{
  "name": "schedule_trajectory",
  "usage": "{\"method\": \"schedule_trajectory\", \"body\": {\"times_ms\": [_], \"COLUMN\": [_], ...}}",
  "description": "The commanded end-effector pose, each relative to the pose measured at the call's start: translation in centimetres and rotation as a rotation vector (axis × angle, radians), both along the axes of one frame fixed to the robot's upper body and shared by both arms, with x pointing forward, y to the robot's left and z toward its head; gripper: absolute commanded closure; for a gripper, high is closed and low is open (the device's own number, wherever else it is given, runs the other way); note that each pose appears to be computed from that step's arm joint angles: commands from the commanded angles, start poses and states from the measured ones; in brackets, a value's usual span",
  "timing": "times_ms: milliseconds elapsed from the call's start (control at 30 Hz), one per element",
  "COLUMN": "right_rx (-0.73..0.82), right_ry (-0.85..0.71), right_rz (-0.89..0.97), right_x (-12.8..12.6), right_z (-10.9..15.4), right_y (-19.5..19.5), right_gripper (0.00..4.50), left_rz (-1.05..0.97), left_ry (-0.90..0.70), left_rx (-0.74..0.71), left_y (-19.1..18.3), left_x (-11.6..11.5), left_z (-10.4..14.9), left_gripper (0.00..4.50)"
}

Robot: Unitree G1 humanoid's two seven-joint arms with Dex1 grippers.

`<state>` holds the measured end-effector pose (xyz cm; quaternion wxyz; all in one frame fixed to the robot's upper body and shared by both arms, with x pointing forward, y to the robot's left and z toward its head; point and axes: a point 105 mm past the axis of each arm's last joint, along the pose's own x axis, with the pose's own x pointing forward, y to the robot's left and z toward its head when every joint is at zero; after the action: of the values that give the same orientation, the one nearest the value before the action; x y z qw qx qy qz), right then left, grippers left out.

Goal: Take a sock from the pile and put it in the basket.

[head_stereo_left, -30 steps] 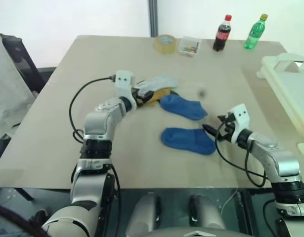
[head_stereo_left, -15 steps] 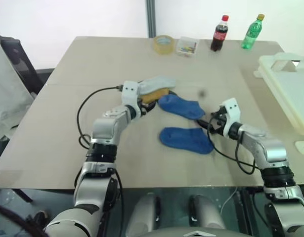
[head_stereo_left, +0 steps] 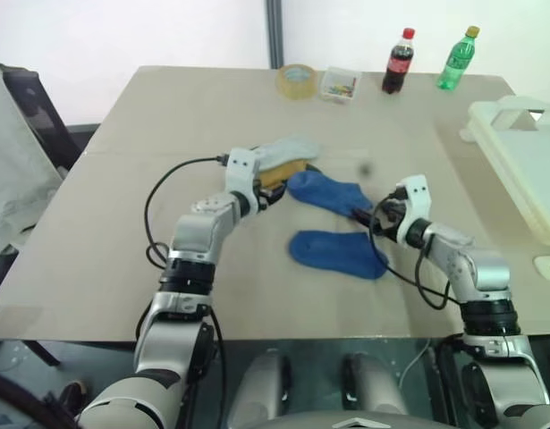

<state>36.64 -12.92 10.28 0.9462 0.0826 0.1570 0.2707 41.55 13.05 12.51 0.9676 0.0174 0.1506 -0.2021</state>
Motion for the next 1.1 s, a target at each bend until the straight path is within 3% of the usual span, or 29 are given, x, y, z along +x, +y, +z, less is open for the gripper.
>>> {"method": "schedule_trajectory", "body": {"times_ms": [33, 167, 267, 300, 700, 833, 967, 1100], "right_rx": [0.012, -0.027, -0.047, -0.047, -0.064, -0.069, -0.085, -0.133], "right_ry": [0.0, -0.004, -0.004, -0.004, -0.013, -0.013, -0.02, -0.025], "right_rz": [0.002, 0.011, 0.014, 0.014, 0.011, 0.012, 0.007, -0.015], "right_x": [-0.1, -0.1, -0.1, -0.1, 0.0, -0.3, -0.5, -0.6], "right_z": [0.3, 0.0, -0.3, -0.3, -0.6, -0.6, -0.5, -0.8], "right_y": [-0.1, -0.1, -0.1, -0.1, 0.1, -0.3, -1.1, -2.6], "right_gripper": [0.78, 2.59, 4.24, 4.45, 4.45, 4.45, 4.45, 4.45], "left_rz": [-0.024, -0.04, -0.055, -0.059, -0.137, -0.05, 0.124, 0.167], "left_ry": [0.008, 0.01, 0.004, 0.002, 0.001, -0.031, -0.115, -0.166], "left_rx": [-0.001, -0.008, -0.011, -0.014, -0.025, 0.079, 0.097, 0.05], "left_y": [-0.6, -1.2, -1.7, -1.9, -4.3, -1.1, 1.8, 1.6], "left_x": [0.0, 0.0, -0.1, -0.1, -0.6, 0.7, 2.8, 3.5], "left_z": [-0.1, -0.2, 0.1, 0.2, 0.3, -0.3, 1.1, 2.4], "left_gripper": [0.81, 0.81, 0.81, 0.81, 0.81, 0.81, 0.81, 0.81]}}
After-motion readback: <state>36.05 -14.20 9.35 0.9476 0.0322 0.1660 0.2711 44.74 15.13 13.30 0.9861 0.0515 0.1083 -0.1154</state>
